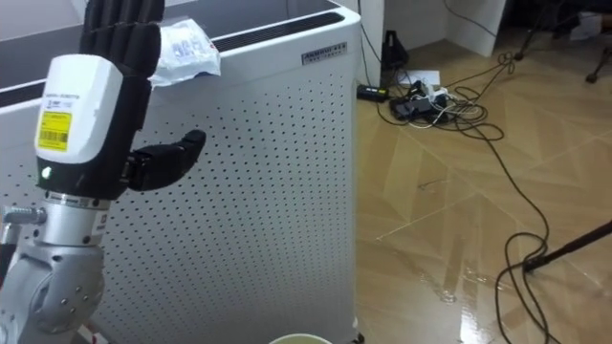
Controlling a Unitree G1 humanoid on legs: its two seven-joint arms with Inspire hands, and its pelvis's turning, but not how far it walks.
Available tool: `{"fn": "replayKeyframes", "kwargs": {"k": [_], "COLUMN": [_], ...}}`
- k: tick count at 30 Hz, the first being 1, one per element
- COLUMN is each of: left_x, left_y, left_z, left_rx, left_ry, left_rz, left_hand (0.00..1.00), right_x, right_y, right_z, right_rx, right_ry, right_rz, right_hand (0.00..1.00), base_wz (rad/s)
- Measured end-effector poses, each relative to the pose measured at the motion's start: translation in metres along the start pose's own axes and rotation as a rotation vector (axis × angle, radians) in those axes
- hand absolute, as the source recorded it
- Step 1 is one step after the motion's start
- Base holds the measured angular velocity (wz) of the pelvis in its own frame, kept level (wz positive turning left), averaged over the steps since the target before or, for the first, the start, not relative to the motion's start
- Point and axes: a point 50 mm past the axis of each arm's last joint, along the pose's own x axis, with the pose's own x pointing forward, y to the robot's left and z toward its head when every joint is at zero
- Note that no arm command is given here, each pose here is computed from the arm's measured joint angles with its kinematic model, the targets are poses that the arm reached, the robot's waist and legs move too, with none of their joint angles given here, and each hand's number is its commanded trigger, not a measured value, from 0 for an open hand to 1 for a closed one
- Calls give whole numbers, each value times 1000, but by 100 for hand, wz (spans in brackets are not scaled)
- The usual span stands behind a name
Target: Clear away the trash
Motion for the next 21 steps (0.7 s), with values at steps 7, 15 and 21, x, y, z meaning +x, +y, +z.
{"fn": "replayKeyframes", "kwargs": {"k": [7, 15, 21], "left_x": [9, 14, 16], "left_y": [2, 5, 5], "left_z": [-29, -30, -30], "left_rx": [70, 61, 62], "left_ry": [88, 86, 83], "left_rz": [-24, -51, -70], "left_hand": [0, 0, 0], "right_x": [-3, -4, -4], "right_y": [-10, -11, -11], "right_z": [0, -2, -2], "right_rx": [-18, -15, -15], "right_ry": [3, 25, 26], "right_rz": [-23, -21, -21], "right_hand": [100, 100, 100], "base_wz": [0, 0, 0]}}
